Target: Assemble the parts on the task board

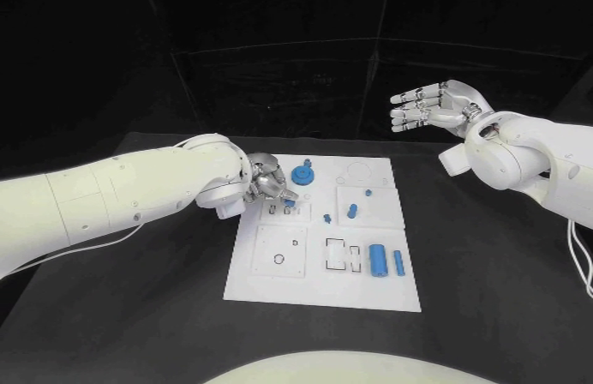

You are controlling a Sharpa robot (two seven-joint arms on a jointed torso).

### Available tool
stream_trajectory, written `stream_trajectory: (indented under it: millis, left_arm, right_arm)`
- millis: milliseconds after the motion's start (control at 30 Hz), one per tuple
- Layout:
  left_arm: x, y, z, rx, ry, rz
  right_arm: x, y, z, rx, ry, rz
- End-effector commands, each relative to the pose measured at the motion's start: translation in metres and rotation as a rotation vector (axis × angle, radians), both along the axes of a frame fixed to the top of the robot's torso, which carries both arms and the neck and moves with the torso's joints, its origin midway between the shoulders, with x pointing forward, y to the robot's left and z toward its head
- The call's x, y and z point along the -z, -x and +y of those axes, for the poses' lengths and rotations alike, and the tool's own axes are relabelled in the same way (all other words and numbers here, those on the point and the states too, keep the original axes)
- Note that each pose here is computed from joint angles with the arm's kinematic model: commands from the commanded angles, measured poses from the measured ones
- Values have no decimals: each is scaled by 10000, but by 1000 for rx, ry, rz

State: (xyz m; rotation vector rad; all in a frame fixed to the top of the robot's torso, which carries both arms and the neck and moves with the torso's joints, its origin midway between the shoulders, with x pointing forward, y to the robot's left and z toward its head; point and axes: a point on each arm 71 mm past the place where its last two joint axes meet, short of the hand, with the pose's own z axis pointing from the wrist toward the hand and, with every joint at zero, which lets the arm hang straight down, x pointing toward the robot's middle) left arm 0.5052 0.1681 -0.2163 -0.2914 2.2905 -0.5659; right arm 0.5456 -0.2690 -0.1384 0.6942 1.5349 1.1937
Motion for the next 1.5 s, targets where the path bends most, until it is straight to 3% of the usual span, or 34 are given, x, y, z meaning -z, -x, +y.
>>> stream_trajectory:
  millis: [33, 300, 833, 1500]
  left_arm:
    - [-31, -9, 30, -63, 51, -117]
    - [47, 60, 66, -76, 35, -164]
    - [191, 87, 14, -40, -26, -127]
    - [251, 111, -9, 4, -84, -85]
  right_arm:
    - [-18, 0, -3, -8, -1, -7]
    - [-16, 0, -14, -7, 0, -5]
    - [-11, -6, 10, -17, -1, -3]
    - [-10, -6, 22, -22, 4, -5]
